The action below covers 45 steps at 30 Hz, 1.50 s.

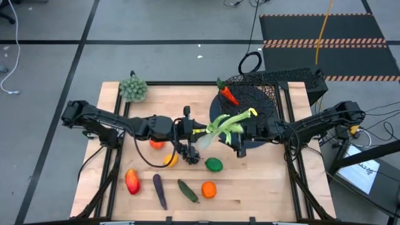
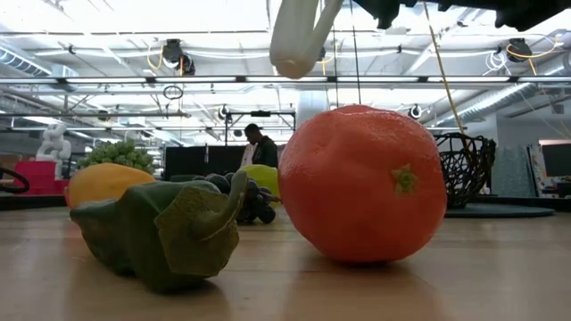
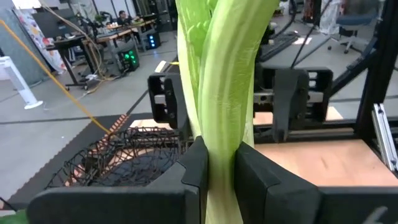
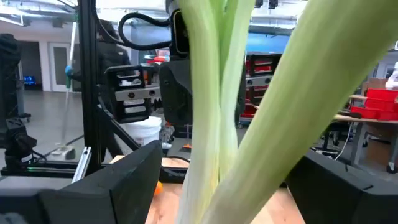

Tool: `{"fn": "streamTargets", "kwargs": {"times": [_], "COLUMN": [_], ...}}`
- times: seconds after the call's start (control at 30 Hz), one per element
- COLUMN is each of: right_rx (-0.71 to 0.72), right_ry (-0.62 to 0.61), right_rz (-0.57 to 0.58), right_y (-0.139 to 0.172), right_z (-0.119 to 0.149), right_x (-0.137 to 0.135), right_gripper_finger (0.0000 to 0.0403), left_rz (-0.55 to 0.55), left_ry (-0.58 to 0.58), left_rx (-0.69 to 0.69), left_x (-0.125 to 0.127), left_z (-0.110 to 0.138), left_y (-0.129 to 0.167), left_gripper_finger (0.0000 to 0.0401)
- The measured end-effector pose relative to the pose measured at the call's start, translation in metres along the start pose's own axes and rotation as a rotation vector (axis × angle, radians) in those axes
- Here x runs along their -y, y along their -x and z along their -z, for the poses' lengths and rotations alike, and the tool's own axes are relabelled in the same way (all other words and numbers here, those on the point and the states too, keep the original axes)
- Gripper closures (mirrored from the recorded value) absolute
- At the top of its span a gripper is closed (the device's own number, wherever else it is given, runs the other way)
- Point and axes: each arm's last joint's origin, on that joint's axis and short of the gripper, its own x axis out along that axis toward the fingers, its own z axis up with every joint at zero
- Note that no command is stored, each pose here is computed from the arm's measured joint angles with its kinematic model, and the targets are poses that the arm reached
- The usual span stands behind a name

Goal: Build produce basket
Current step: Put the green celery into the black wire basket

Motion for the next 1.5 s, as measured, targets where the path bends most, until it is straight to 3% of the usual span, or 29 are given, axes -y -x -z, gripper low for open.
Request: {"fn": "streamTargets", "kwargs": {"times": [0.33,0.83,0.97,1.27,1.5], "right_rx": [0.039,0.006,0.005,-0.018,-0.036], "right_ry": [-0.032,-0.009,-0.009,-0.005,-0.002], "right_rz": [-0.021,-0.016,-0.019,-0.02,-0.021], "right_y": [-0.011,-0.034,-0.034,-0.033,-0.029], "right_z": [0.008,0.018,0.018,0.019,0.014], "right_x": [-0.003,-0.006,-0.006,-0.006,-0.005], "right_gripper_finger": [0.0098,0.0218,0.0245,0.0284,0.0286], "left_rz": [0.026,0.036,0.08,0.082,0.031], "left_ry": [0.021,0.042,0.057,0.083,0.071], "left_rx": [0.022,0.034,0.038,0.039,0.014], "left_x": [-0.003,-0.003,-0.002,-0.002,-0.009], "left_z": [-0.002,-0.003,-0.003,-0.003,-0.014], "left_y": [-0.001,-0.001,-0.001,-0.001,0.018], "left_gripper_finger": [0.0345,0.0334,0.0295,0.0152,0.01]}}
